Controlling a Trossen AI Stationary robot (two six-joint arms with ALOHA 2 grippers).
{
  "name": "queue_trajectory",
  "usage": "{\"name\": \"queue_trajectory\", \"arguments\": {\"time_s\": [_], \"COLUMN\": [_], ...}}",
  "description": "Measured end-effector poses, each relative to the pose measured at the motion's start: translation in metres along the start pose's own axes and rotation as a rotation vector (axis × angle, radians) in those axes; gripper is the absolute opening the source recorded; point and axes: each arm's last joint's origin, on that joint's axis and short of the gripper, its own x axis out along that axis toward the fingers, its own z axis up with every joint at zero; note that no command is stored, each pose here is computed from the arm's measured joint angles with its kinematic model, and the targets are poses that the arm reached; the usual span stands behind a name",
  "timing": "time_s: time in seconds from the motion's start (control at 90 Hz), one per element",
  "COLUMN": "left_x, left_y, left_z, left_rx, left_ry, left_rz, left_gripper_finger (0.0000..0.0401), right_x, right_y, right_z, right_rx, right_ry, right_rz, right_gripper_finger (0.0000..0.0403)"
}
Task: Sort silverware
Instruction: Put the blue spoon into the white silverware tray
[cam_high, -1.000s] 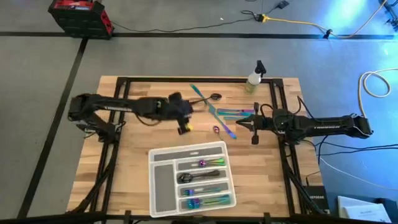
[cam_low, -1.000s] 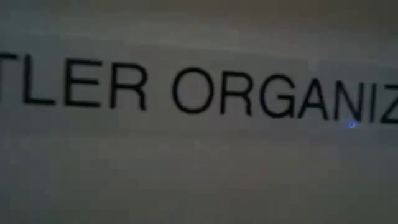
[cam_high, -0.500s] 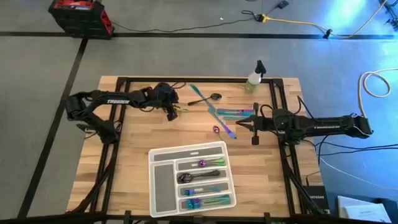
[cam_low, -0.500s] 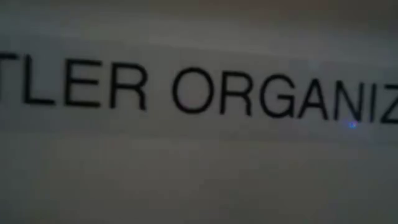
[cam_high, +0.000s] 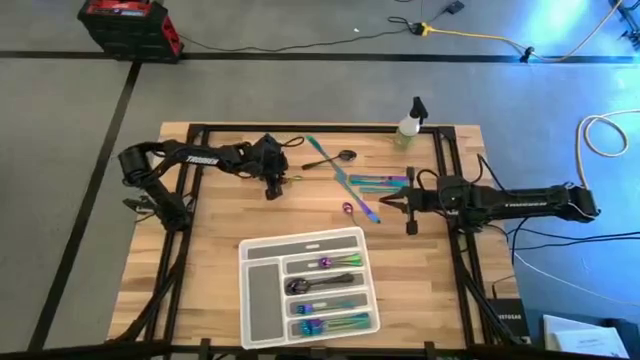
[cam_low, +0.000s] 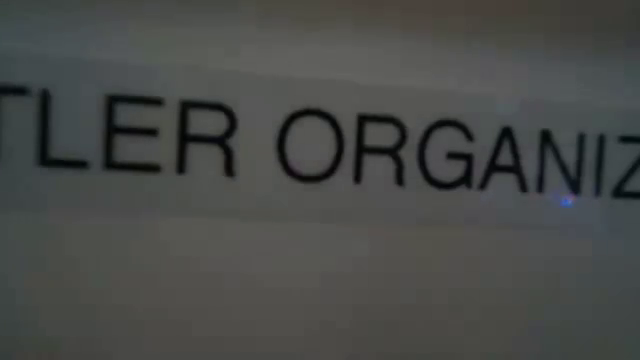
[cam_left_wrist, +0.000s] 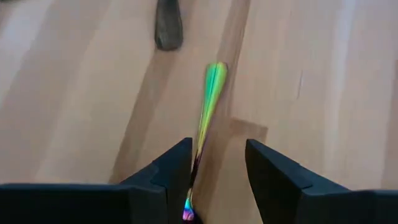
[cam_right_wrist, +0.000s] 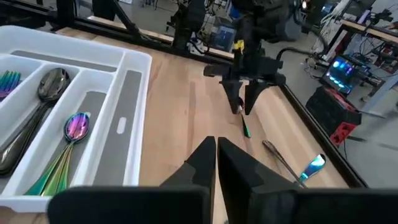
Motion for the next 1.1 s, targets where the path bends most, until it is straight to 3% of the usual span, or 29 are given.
{"name": "queue_trajectory", "arguments": {"time_s": [0.244, 0.489, 0.622, 0.778, 0.911, 1.1], "left_x": [0.009, 0.008, 0.008, 0.004, -0.006, -0.028], "left_y": [0.005, 0.005, 0.004, -0.005, -0.017, -0.049], "left_z": [-0.008, -0.012, -0.008, 0.006, 0.033, 0.064], "left_rx": [-0.030, -0.009, -0.020, -0.015, -0.026, -0.023], "left_ry": [0.057, 0.103, 0.113, 0.127, 0.101, 0.107], "left_rz": [-0.005, 0.006, 0.012, 0.016, -0.014, -0.038], "left_gripper_finger": [0.0124, 0.0016, 0.0003, 0.0001, 0.0000, 0.0000], "right_x": [0.000, 0.000, 0.000, 0.000, 0.000, 0.000], "right_y": [0.000, 0.000, 0.001, 0.001, 0.001, 0.001], "right_z": [0.000, -0.001, -0.002, -0.003, -0.002, -0.002], "right_rx": [0.003, 0.004, 0.022, 0.023, 0.023, 0.023], "right_ry": [0.005, 0.007, 0.020, 0.026, 0.026, 0.024], "right_rz": [0.002, 0.002, 0.006, 0.008, 0.007, 0.007], "right_gripper_finger": [0.0000, 0.0000, 0.0000, 0.0000, 0.0000, 0.0000]}}
